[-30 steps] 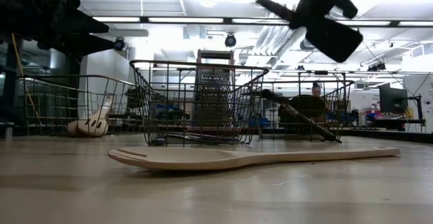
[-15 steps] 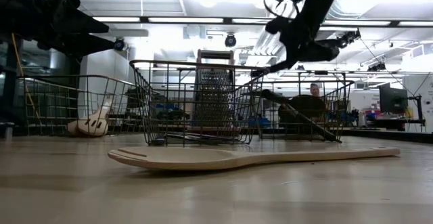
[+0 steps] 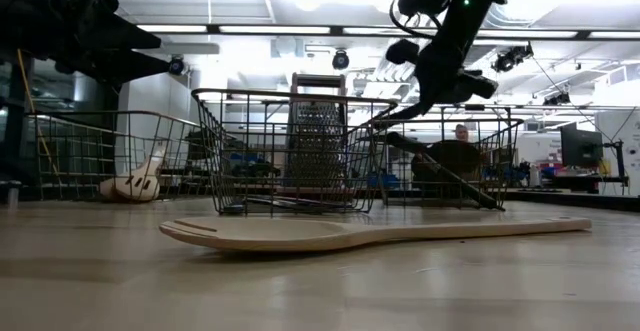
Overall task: Pick & Place Kitchen Items
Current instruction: Put the black spatula into the into the right wire basket
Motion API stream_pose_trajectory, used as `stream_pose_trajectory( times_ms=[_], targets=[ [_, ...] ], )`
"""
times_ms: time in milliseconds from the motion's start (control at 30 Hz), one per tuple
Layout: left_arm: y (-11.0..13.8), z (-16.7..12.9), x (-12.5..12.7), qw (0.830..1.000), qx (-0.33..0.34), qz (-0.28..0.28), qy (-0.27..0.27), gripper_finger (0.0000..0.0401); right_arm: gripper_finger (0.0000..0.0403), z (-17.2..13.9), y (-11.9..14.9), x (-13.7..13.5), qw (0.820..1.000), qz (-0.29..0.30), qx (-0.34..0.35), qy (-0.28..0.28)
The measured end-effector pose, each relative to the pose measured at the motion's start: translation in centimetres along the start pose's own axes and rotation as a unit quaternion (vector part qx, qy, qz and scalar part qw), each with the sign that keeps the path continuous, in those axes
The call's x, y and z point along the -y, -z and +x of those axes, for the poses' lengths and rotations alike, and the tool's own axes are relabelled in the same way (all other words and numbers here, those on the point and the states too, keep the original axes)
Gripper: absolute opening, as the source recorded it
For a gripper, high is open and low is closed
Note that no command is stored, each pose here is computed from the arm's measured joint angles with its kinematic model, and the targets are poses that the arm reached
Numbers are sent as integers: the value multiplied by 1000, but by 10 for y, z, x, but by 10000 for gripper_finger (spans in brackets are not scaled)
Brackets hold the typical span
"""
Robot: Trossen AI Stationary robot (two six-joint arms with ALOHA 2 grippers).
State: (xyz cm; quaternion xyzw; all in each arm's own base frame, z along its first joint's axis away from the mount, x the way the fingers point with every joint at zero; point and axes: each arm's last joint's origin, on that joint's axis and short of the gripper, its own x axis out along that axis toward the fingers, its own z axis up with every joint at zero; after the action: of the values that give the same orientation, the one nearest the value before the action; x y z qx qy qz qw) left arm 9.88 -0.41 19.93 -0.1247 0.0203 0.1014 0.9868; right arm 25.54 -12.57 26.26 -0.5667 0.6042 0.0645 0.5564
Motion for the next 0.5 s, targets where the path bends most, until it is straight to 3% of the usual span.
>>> stream_pose_trajectory(
  times_ms=[500],
  targets=[
    [0, 0, 0, 1000, 0, 0, 0, 244, 3, 20, 2, -16, 998, 7, 68, -16]
  ],
)
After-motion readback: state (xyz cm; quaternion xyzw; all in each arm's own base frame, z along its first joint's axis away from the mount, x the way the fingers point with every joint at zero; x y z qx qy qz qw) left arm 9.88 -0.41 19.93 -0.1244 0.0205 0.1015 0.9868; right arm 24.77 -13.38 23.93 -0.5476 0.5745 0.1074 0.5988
